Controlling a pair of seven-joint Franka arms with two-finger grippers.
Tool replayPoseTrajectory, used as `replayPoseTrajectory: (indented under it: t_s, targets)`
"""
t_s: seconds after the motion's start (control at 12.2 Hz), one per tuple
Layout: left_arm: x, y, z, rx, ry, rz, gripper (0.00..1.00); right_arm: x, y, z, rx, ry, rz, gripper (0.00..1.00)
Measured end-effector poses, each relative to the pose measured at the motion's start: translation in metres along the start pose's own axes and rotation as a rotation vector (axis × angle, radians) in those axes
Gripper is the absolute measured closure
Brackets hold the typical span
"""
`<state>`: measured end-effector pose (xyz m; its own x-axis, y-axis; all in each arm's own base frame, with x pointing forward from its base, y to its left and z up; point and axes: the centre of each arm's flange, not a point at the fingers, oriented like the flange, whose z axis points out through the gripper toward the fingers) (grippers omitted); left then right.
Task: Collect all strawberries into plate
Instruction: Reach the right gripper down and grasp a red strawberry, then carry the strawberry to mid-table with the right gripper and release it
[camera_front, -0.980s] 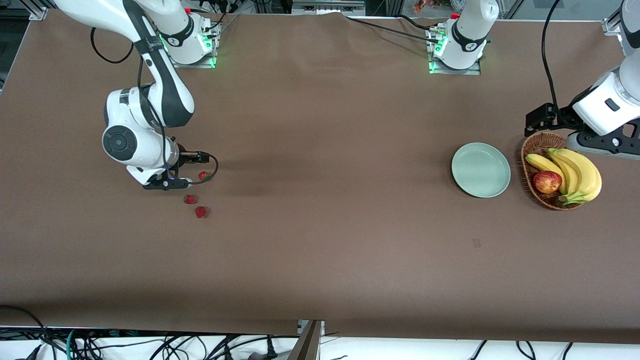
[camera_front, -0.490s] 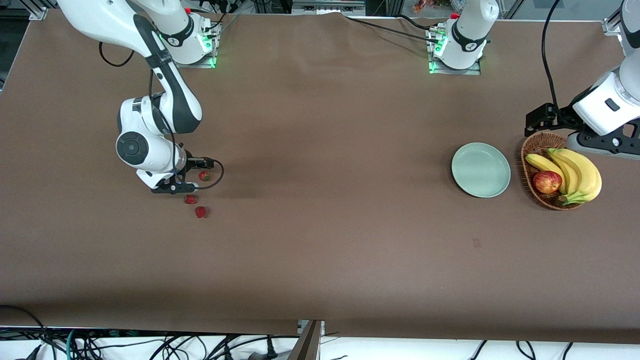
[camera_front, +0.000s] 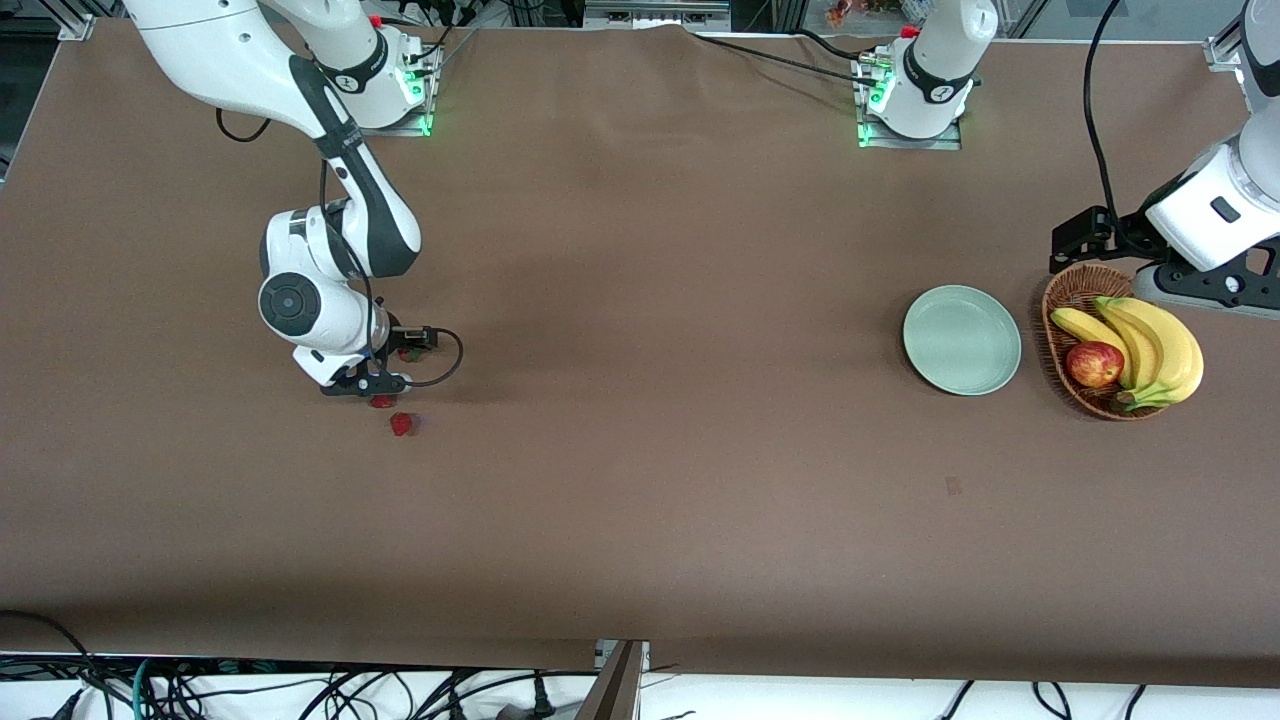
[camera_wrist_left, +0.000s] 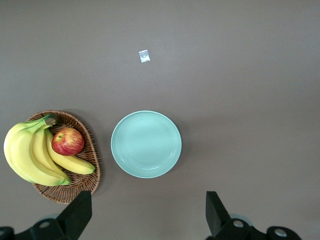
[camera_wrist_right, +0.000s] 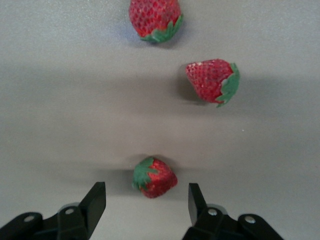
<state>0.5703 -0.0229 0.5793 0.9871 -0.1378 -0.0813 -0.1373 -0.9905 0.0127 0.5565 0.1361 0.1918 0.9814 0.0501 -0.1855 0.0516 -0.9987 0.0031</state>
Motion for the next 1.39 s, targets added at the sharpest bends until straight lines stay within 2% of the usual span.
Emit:
replayPoseTrajectory:
  t_s: [0.16, 0.25, 0.33, 0.49, 0.57, 0.65, 0.9, 1.06, 1.23, 1.39]
  targets:
    - [0.000, -0.001, 0.000, 0.000, 0.000, -0.013, 0.00, 0.002, 0.000, 0.003, 0.001, 0.010, 0.000, 0.28]
    - [0.000, -0.001, 0.000, 0.000, 0.000, -0.014, 0.00, 0.002, 0.000, 0.006, 0.001, 0.010, 0.001, 0.34]
    - [0.000, -0.001, 0.000, 0.000, -0.001, -0.014, 0.00, 0.003, 0.000, 0.009, 0.001, 0.012, 0.001, 0.36]
    - [0.000, -0.001, 0.000, 0.000, -0.001, -0.015, 0.00, 0.003, 0.000, 0.012, 0.000, 0.010, 0.002, 0.60]
    - [0.000, -0.001, 0.000, 0.000, -0.001, -0.015, 0.00, 0.003, 0.001, 0.012, 0.000, 0.011, 0.002, 0.60]
    - [0.000, 0.000, 0.000, 0.000, -0.001, -0.014, 0.00, 0.005, 0.001, 0.010, 0.000, 0.015, 0.004, 0.66]
    - [0.000, 0.001, 0.001, 0.000, -0.001, -0.012, 0.00, 0.017, -0.017, -0.016, 0.017, 0.024, 0.048, 0.66]
    - [0.000, 0.001, 0.001, 0.000, -0.002, -0.012, 0.00, 0.028, -0.071, -0.068, 0.045, 0.019, 0.126, 0.67]
    - [0.001, 0.001, 0.001, 0.000, -0.002, -0.011, 0.00, 0.027, -0.141, -0.110, 0.112, 0.024, 0.202, 0.67]
    - [0.001, 0.002, 0.001, 0.000, -0.003, -0.011, 0.00, 0.020, -0.207, -0.110, 0.195, -0.004, 0.263, 0.67]
